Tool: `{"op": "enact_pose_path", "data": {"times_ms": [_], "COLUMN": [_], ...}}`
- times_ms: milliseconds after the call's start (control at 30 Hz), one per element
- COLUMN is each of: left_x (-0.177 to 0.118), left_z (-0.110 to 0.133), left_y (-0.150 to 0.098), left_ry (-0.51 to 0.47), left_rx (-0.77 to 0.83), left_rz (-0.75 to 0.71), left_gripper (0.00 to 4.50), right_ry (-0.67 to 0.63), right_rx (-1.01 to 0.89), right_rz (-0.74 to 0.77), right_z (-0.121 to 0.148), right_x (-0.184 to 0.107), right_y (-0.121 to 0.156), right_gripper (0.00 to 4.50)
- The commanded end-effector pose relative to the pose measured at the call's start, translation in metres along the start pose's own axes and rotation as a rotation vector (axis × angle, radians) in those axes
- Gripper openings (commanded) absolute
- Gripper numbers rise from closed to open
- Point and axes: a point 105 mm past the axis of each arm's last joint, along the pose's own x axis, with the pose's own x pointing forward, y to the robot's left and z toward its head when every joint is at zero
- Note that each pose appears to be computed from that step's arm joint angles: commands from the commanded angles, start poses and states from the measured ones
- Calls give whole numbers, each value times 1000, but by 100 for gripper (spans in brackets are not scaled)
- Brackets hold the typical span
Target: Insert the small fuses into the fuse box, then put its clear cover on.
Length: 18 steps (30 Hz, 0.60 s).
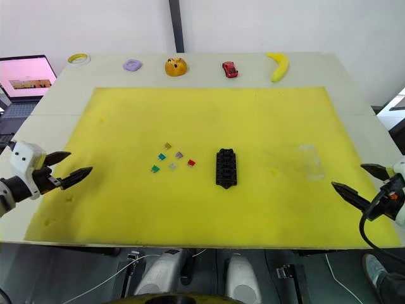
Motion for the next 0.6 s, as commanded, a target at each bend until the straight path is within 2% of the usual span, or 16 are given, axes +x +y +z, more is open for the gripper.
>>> {"op": "enact_pose_path", "data": {"times_ms": [33, 600], "left_x": [-1, 2], "left_z": [6, 8], "left_y": [-7, -3], "left_ry": [-8, -22], "left_rx": [19, 20], "left_rz": [-51, -3], "left_gripper": [450, 450], "right_ry": [-16, -23], "right_rx": [-39, -42], "right_rz": [-12, -23], "right_z": [10, 9], "right_x": [-3, -3], "right_y": [-4, -6], "right_gripper": [446, 446]}}
